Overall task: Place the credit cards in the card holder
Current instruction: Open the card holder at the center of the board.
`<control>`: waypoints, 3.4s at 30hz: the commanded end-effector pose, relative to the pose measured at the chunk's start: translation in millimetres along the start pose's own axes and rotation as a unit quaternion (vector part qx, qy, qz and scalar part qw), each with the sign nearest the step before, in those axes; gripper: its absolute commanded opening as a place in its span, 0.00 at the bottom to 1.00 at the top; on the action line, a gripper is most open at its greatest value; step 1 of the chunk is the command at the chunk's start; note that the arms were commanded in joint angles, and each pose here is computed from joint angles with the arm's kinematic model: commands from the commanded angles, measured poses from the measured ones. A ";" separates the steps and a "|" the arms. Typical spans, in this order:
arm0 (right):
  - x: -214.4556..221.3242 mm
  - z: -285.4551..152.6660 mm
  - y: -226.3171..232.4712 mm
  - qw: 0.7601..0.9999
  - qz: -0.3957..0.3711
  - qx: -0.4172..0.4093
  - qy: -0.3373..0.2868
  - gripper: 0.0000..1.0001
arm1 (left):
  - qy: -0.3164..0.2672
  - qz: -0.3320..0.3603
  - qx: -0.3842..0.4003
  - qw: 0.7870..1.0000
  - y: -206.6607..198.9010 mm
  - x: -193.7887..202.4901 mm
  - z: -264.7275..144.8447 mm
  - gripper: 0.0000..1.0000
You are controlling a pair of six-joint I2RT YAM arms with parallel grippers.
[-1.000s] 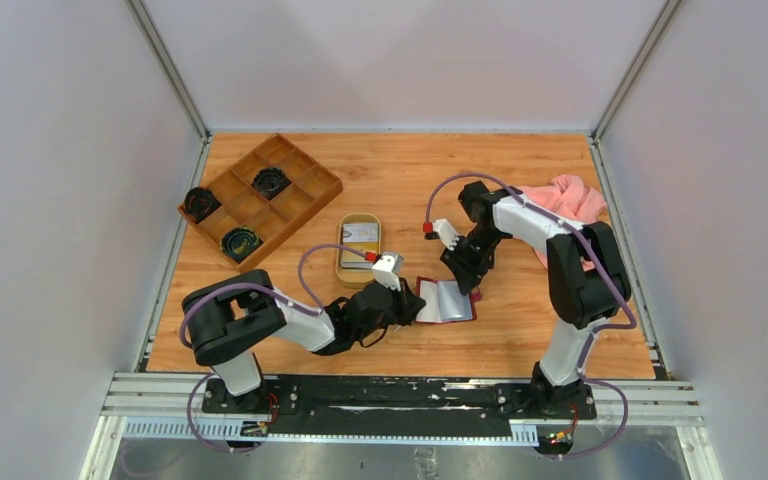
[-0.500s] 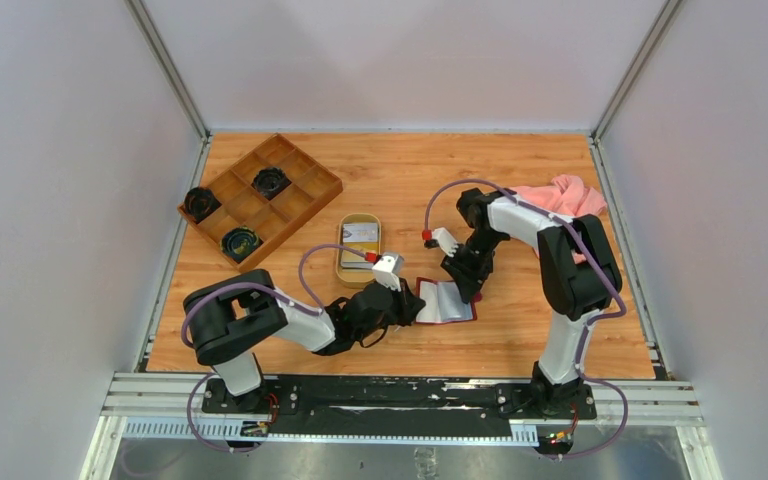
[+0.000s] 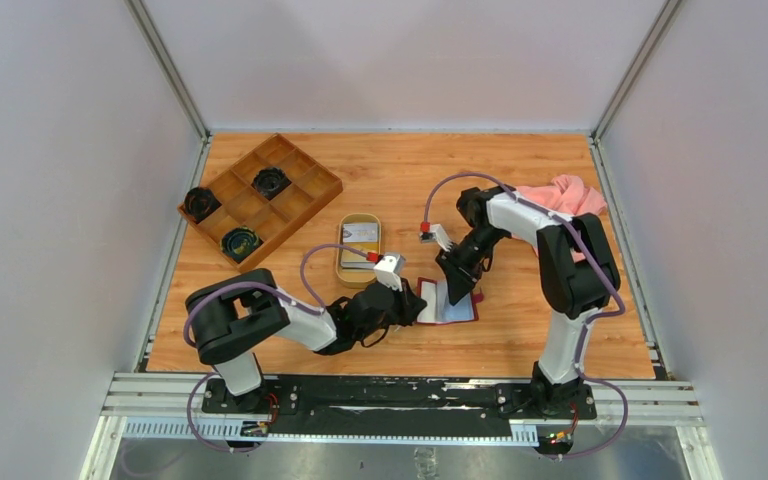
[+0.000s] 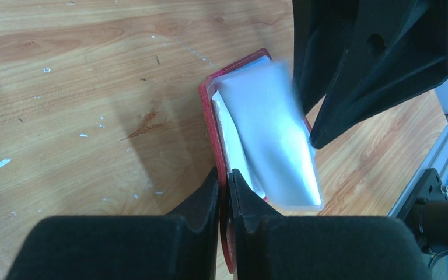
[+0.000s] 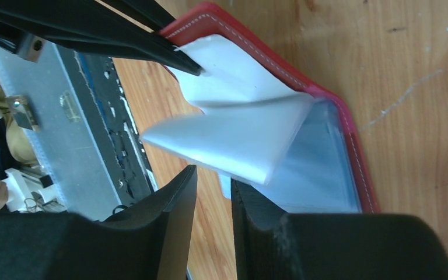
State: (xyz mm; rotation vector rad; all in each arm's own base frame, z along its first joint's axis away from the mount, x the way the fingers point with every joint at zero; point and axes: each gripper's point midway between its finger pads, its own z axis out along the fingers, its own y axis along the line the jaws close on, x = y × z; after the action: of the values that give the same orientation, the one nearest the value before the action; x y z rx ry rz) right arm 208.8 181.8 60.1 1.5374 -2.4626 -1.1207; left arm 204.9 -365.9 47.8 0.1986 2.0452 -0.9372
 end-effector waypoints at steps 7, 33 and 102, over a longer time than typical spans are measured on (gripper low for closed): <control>-25.3 8.8 20.9 0.994 0.021 -0.088 -0.055 0.32 | 0.003 0.009 0.003 1.000 -1.3 2.9 5.3 0.10; -33.8 52.9 -6.8 0.994 0.087 -0.047 -0.037 0.20 | -0.030 -0.028 0.060 0.997 -17.5 -14.3 -12.4 0.56; -44.7 -56.1 52.0 0.946 -0.257 0.052 -0.190 0.47 | 0.010 0.241 0.164 0.956 -42.1 -31.3 4.2 0.11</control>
State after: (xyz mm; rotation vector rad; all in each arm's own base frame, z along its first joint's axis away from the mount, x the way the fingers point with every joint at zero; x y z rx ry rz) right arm 222.9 203.8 155.4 2.0537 -2.5551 -1.4939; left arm 207.4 -390.7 82.1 0.7059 1.8135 -0.9588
